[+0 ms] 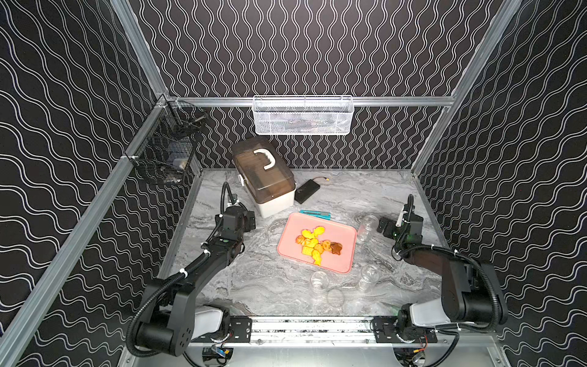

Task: Pour the cookies out of the jar
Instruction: Reset both arms

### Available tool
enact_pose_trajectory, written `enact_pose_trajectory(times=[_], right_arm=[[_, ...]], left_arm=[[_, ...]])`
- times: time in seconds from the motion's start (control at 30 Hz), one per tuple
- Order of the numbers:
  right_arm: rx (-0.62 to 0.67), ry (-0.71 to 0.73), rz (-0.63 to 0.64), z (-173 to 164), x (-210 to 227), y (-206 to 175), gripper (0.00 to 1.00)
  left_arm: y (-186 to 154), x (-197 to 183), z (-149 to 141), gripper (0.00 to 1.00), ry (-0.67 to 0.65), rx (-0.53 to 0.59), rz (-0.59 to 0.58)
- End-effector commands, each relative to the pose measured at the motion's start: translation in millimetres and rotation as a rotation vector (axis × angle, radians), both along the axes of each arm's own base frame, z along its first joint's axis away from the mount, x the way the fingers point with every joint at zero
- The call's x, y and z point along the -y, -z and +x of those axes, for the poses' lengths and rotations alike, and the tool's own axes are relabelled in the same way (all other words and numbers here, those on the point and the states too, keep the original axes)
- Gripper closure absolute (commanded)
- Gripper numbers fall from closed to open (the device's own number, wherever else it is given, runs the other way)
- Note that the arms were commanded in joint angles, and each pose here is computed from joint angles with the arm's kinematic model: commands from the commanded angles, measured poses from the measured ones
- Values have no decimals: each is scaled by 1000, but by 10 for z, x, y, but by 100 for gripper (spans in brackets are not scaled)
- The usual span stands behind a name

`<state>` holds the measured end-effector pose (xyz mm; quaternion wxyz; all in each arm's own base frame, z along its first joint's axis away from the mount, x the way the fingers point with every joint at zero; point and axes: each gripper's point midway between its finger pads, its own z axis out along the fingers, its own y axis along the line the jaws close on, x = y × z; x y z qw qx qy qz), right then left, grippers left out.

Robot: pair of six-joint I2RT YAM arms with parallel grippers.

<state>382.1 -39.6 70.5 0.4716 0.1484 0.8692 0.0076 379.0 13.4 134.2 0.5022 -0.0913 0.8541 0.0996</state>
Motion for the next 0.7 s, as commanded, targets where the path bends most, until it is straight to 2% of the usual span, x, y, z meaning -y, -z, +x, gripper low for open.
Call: enact_pose_trajectory(times=[0.0, 0.4, 0.67], right_arm=[[103, 0, -33, 124, 32, -173, 0], [173, -31, -36, 171, -22, -243, 0], [243, -59, -67, 123, -84, -253, 0]], left_arm=[[-44, -4, 107, 2, 12, 99, 12], [145, -35, 172, 1, 35, 130, 66], [356, -3, 167, 1, 57, 128, 59]])
